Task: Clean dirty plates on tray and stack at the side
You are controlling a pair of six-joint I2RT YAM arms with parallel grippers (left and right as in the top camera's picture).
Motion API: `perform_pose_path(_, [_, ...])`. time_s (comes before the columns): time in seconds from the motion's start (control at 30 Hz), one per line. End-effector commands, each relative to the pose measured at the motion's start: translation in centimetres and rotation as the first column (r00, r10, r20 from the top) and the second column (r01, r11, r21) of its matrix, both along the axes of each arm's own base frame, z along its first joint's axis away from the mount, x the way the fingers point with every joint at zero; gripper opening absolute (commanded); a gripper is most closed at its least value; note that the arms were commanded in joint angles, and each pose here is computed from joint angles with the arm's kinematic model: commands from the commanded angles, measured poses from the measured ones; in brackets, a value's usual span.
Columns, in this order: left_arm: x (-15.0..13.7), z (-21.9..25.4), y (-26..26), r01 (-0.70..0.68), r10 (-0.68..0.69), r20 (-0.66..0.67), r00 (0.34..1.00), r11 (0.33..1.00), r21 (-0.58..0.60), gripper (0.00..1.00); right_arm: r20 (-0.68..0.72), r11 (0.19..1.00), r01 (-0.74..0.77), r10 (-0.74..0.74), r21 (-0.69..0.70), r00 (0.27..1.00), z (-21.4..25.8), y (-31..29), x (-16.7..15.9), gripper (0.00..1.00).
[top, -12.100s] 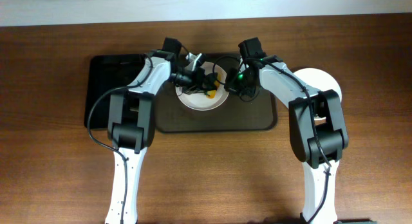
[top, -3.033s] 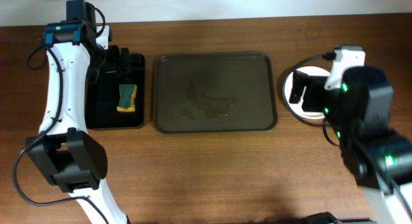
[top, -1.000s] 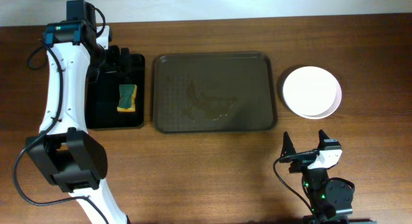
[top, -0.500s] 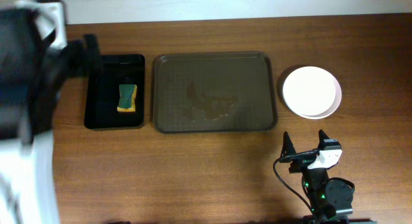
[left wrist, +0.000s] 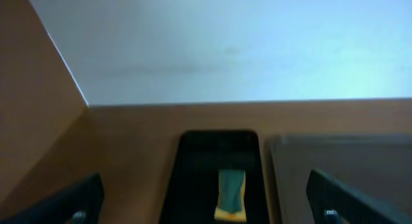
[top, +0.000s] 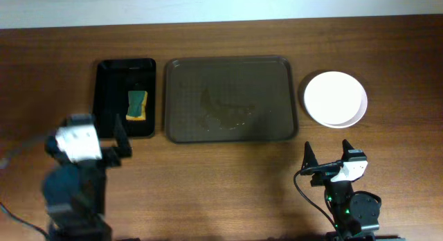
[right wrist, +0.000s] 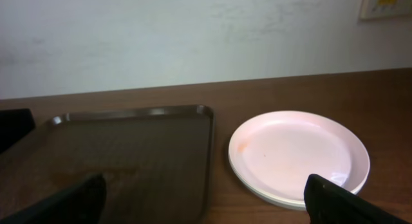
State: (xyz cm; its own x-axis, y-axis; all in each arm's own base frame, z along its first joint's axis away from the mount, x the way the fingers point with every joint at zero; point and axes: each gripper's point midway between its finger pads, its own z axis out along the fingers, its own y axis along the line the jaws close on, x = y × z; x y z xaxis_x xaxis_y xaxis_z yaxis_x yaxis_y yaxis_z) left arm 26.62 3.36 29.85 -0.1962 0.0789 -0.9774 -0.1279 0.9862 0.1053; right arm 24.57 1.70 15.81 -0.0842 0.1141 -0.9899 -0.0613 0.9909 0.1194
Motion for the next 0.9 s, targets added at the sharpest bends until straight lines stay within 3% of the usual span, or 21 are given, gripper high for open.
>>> perform_pose_path(0.0, [-1.9, -3.2, -0.2, 0.000, -0.003, 0.106, 0.994, 1.000, 0.028, 0.99, -0.003, 1.000, -0.004, 0.004, -0.007, 1.000, -0.3, 0.0, 0.0, 0.98])
perform_pose_path(0.13, [-3.1, -5.6, -0.3, -0.005, -0.003, 0.206, 0.979, 0.999, 0.037, 0.99, -0.003, 1.000, -0.004, 0.004, -0.007, 1.000, -0.3, 0.0, 0.0, 0.98])
perform_pose_path(0.5, [-2.6, -8.9, -0.2, -0.008, -0.007, 0.270, 0.963, 0.998, 0.057, 0.99, -0.003, 1.000, -0.004, 0.004, -0.007, 1.000, -0.3, 0.0, 0.0, 0.98])
perform_pose_path(0.87, [-2.2, -13.8, -0.1, -0.008, 0.002, 0.116, 0.993, 0.999, 0.053, 0.99, -0.003, 1.000, -0.004, 0.004, -0.007, 1.000, -0.3, 0.0, 0.0, 0.98])
